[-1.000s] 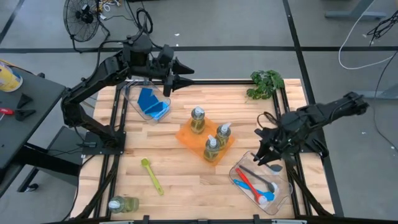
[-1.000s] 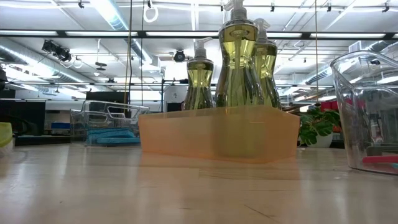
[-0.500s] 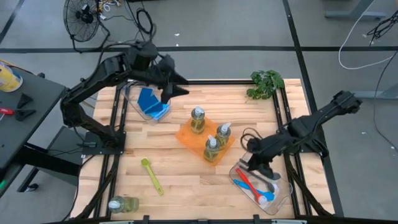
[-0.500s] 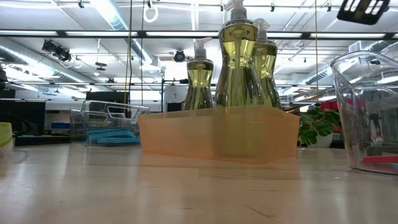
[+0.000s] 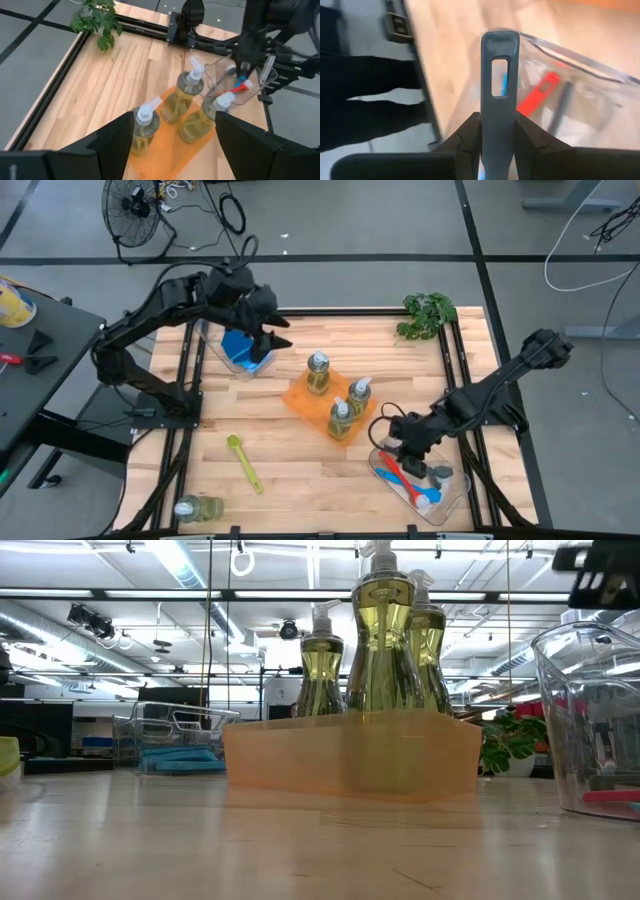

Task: Pick & Place Kitchen Sink Supplies
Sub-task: Put the gray dish brush into the bottom transparent bin

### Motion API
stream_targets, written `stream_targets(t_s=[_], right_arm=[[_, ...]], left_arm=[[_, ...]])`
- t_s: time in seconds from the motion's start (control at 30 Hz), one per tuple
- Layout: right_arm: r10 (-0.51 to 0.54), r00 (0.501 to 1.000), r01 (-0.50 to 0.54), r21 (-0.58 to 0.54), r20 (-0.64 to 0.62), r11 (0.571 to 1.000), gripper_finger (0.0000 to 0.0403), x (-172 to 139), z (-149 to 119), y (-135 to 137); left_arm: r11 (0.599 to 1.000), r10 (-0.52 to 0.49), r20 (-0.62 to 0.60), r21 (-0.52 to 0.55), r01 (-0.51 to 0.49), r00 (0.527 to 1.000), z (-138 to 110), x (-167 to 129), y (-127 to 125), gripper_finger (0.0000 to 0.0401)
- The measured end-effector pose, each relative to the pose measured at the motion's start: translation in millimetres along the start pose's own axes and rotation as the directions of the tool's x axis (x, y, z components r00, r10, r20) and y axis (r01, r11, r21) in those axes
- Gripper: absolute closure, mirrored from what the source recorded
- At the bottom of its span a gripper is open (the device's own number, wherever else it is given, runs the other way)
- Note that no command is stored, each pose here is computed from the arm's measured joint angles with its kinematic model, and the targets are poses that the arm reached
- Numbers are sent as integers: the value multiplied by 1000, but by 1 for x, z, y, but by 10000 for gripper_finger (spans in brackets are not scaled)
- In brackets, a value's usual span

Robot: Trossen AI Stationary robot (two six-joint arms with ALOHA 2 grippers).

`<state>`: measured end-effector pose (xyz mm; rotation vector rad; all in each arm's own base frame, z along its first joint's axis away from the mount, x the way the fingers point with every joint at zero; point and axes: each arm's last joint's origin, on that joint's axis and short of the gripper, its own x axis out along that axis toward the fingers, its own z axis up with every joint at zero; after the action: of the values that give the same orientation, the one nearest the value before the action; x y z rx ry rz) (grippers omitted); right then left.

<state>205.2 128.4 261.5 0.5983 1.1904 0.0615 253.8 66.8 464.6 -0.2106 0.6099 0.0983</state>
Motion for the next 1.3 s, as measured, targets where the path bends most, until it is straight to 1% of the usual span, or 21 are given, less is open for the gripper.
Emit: stream_targets(t_s=[0.13, 0.3, 0.5, 0.7, 0.83, 0.97, 1.13, 1.3], right_arm=[[-81, 997, 81, 35, -8, 996, 328, 4, -2, -5], [-119, 993, 119, 65, -7, 991, 328, 9, -1, -6], [-153, 988, 153, 155, -11, 976, 328, 15, -1, -7], [-170, 984, 176, 230, -45, 957, 328, 25, 0, -7], [-146, 981, 172, 233, -124, 957, 328, 35, -2, -6], [-125, 980, 157, 213, -158, 964, 325, 44, -5, 0], [-106, 974, 152, 231, -200, 961, 302, 53, -8, 3], [-83, 974, 136, 248, -212, 959, 250, 55, -9, 5]], left_arm=[[1000, 25, -14, 4, -25, 1000, -3, -4, -2, 121], [998, 57, 8, 21, -58, 998, -3, -11, -2, 121], [993, 92, 3, 77, -92, 996, -5, -17, -2, 121], [988, 96, -12, 125, -94, 995, -8, -21, -2, 121], [987, 96, -19, 130, -92, 995, -9, -20, -2, 121], [986, 96, -19, 138, -93, 995, -9, -20, -2, 121], [985, 102, -18, 140, -99, 995, -9, -20, -2, 121], [985, 103, -19, 141, -99, 995, -9, -20, -2, 121]])
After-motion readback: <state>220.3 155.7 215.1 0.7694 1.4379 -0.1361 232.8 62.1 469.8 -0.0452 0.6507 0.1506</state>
